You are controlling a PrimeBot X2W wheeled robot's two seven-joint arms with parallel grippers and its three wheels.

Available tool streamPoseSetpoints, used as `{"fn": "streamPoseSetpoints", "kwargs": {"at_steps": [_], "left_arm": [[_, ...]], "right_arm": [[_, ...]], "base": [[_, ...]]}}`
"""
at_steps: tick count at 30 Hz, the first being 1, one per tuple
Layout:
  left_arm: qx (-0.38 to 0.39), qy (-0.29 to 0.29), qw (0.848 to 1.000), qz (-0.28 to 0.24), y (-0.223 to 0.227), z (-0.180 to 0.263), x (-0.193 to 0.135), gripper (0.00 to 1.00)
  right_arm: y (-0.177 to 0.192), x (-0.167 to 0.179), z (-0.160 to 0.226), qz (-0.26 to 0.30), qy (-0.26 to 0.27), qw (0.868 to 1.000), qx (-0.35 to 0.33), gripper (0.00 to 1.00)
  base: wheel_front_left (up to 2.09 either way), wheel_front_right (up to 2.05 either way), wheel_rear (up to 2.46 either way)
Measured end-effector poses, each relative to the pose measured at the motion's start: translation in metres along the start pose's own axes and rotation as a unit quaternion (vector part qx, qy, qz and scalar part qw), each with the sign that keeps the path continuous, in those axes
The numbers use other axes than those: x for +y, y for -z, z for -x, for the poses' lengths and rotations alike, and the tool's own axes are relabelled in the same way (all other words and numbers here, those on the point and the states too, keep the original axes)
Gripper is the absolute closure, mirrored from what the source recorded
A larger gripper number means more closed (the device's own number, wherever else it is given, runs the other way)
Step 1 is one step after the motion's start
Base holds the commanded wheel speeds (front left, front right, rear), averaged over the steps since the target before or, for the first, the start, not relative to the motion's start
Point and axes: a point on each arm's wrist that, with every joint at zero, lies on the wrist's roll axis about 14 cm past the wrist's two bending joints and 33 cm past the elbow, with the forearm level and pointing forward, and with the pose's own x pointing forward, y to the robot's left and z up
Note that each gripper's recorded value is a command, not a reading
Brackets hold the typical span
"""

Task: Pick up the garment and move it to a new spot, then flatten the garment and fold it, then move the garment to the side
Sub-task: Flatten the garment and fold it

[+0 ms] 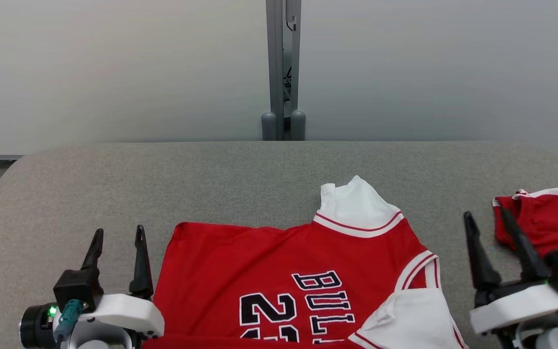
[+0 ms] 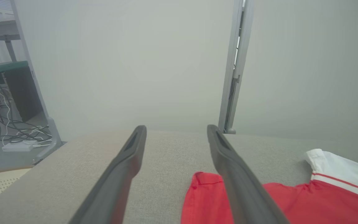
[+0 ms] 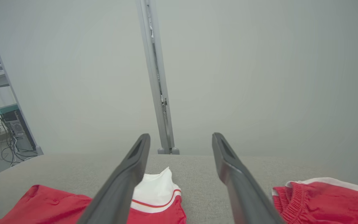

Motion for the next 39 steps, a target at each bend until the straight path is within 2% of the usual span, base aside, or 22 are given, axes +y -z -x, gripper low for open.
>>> {"fn": "streamPoseSetpoints", "kwargs": {"at_steps": [6, 14, 19, 22, 24, 25, 30, 31, 33, 37, 39], "left_arm": [[0.042, 0.018, 0.999, -0.002, 0.034, 0.004, -0.019, 0.00], [0.079, 0.054, 0.995, -0.034, 0.060, -0.008, -0.024, 0.00], [0.155, 0.113, 0.980, -0.062, 0.087, -0.028, -0.035, 0.00], [0.212, 0.135, 0.965, -0.076, 0.099, -0.048, -0.037, 0.00], [0.273, 0.164, 0.939, -0.127, 0.120, -0.049, -0.035, 0.00], [0.292, 0.166, 0.932, -0.136, 0.126, -0.052, -0.032, 0.00], [0.347, 0.181, 0.911, -0.130, 0.137, -0.076, -0.045, 0.00], [0.371, 0.178, 0.900, -0.146, 0.143, -0.082, -0.038, 0.00], [0.394, 0.172, 0.889, -0.159, 0.149, -0.089, -0.033, 0.00], [0.417, 0.185, 0.878, -0.146, 0.156, -0.098, -0.050, 0.00], [0.439, 0.192, 0.866, -0.145, 0.163, -0.094, -0.055, 0.00]], "right_arm": [[0.033, 0.033, 0.013, -0.008, -0.010, 0.999, 0.035, 0.00], [0.036, 0.027, 0.010, -0.019, 0.003, 0.999, 0.037, 0.00], [0.041, 0.024, 0.006, -0.024, 0.007, 0.999, 0.043, 0.00], [0.047, 0.023, 0.002, -0.024, 0.004, 0.998, 0.052, 0.00], [0.052, 0.023, -0.001, -0.027, 0.002, 0.998, 0.059, 0.00], [0.056, 0.024, -0.001, -0.029, 0.000, 0.997, 0.065, 0.00], [0.066, 0.018, -0.004, -0.031, 0.003, 0.996, 0.080, 0.00], [0.069, 0.015, -0.006, -0.033, 0.007, 0.996, 0.084, 0.00], [0.076, 0.012, -0.006, -0.050, 0.015, 0.994, 0.093, 0.00], [0.082, 0.008, -0.009, -0.057, 0.019, 0.993, 0.102, 0.00], [0.083, 0.007, -0.010, -0.057, 0.019, 0.993, 0.103, 0.00]], "base": [[0.00, 0.00, 0.00], [0.00, 0.00, 0.00], [0.00, 0.00, 0.00], [0.00, 0.00, 0.00], [0.00, 0.00, 0.00], [0.00, 0.00, 0.00], [0.00, 0.00, 0.00], [0.00, 0.00, 0.00], [0.00, 0.00, 0.00], [0.00, 0.00, 0.00], [0.00, 0.00, 0.00]]}}
